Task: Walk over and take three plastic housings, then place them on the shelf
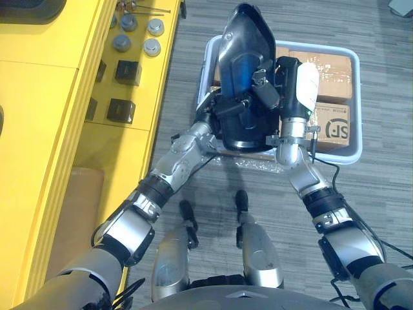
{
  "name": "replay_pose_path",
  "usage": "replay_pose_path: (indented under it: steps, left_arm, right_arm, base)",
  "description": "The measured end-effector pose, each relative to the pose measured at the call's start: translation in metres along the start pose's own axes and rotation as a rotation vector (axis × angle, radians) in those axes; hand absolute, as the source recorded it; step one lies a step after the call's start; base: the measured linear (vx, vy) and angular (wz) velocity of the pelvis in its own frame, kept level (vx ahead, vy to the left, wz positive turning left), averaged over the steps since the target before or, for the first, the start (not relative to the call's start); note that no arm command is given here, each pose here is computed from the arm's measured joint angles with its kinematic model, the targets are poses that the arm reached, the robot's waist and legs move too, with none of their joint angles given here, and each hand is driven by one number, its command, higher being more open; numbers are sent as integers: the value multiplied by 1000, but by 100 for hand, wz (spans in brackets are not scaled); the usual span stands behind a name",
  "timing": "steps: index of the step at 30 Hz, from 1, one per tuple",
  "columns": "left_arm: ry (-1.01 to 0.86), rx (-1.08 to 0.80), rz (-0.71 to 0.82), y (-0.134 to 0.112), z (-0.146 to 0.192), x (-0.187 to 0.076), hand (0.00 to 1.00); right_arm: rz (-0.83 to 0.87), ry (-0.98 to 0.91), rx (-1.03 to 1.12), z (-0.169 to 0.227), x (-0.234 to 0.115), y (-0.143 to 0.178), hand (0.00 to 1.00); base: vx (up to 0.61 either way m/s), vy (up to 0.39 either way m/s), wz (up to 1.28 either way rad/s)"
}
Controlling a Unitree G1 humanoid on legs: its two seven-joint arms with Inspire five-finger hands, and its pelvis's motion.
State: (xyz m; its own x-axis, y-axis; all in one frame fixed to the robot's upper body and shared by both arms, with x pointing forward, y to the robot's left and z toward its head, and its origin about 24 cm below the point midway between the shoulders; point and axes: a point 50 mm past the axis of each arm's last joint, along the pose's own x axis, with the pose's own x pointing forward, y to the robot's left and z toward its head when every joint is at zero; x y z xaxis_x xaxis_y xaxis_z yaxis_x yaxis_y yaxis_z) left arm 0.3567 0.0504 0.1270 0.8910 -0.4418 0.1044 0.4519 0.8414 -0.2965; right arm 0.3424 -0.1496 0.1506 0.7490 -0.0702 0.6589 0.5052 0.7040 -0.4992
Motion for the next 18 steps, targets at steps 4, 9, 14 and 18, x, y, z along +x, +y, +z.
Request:
replay_pose_path:
  steps: [4, 9, 14, 18]
  left_arm:
    - [31, -39, -7, 6, -22, -17, 0]
    - [89, -92, 0, 7, -53, -47, 0]
    - [123, -148, 10, -2, -79, -85, 0]
    - [121, -63, 17, -13, -88, -110, 0]
  right_arm:
    - [28, 35, 22, -4, -24, 5, 0]
    - [72, 95, 60, -8, -65, 9, 100]
    - [41, 156, 158, -2, -112, 4, 100]
    - [18, 241, 191, -1, -141, -4, 100]
  base:
    - [0, 0, 0]
    - [3, -10, 3]
    - [11, 3, 7]
    - [38, -2, 11]
